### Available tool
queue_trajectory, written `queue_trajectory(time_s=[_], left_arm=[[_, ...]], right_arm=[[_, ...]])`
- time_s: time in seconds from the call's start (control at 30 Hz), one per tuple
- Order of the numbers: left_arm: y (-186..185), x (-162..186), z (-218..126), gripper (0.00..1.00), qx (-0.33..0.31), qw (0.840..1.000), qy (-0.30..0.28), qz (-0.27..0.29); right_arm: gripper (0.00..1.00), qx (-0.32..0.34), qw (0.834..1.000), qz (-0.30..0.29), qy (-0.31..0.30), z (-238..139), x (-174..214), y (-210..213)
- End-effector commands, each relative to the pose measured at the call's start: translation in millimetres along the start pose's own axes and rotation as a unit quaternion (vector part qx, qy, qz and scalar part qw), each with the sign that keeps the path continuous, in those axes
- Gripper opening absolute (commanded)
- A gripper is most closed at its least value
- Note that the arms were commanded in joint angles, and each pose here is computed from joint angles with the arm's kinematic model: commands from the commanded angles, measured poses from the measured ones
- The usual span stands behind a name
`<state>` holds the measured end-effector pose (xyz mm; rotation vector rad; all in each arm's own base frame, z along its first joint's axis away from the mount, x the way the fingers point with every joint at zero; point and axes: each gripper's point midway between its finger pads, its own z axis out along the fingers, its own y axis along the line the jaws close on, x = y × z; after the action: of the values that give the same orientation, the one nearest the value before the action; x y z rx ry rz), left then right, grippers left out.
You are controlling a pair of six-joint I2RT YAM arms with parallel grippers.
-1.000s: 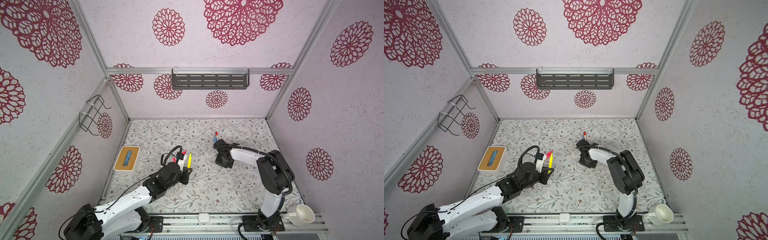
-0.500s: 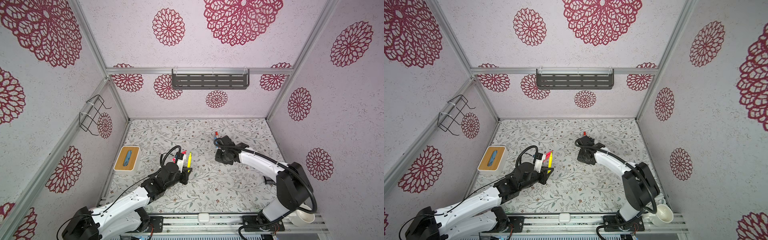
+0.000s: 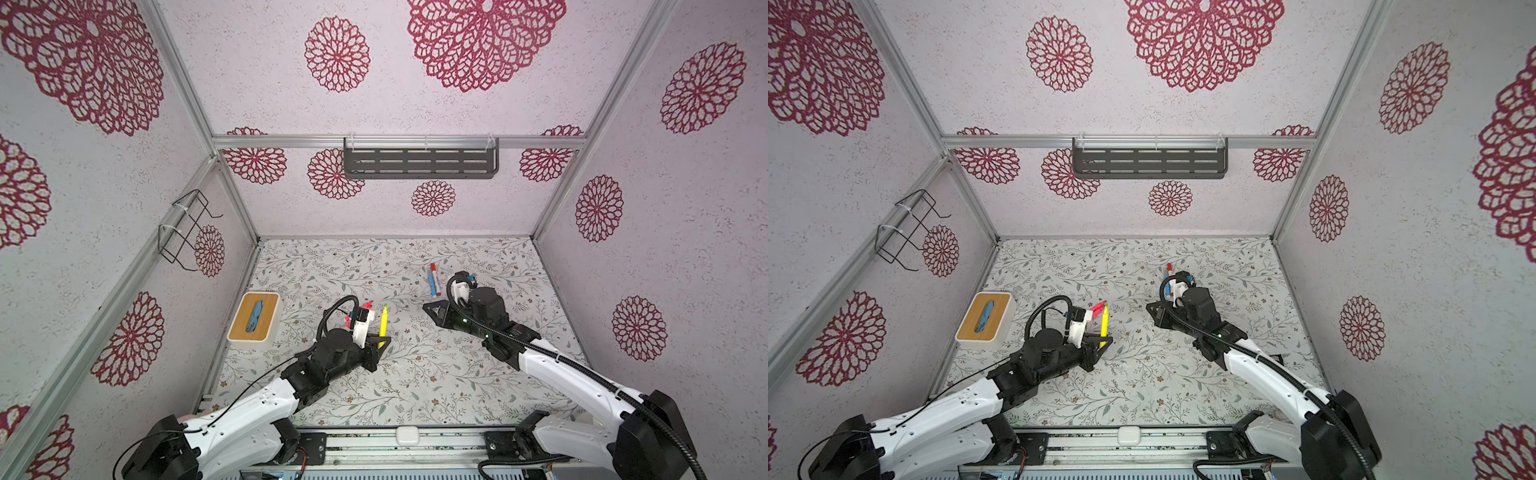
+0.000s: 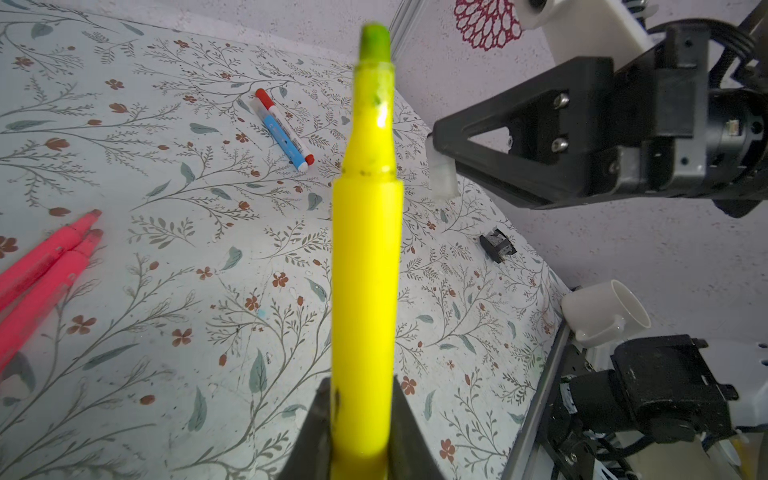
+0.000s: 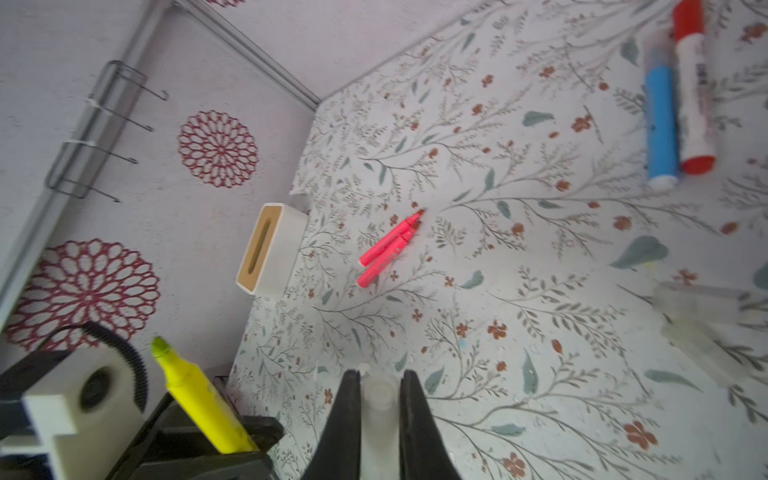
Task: Insert the pens into the pen caps
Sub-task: 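Carry the clear cap over the yellow highlighter tip held by the left gripper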
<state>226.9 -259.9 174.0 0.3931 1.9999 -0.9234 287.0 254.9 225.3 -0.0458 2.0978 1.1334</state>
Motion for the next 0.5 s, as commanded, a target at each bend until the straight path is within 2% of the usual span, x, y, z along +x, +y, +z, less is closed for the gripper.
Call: queue_trajectory(time_s=[0.0, 0.47], left_arm=[[-24.1, -15.8, 0.1, 0.00, 0.051, 0.998, -0.029, 0.008], [-54.2, -4.3, 10.2, 0.00, 0.081, 0.996, -0.020, 0.019]], right_arm=[[0.00, -0.121, 0.989, -0.048, -0.076, -23.6, -32.5, 56.8], [0.00, -0.208, 0.971, -0.049, -0.108, -38.8, -39.2, 86.1]])
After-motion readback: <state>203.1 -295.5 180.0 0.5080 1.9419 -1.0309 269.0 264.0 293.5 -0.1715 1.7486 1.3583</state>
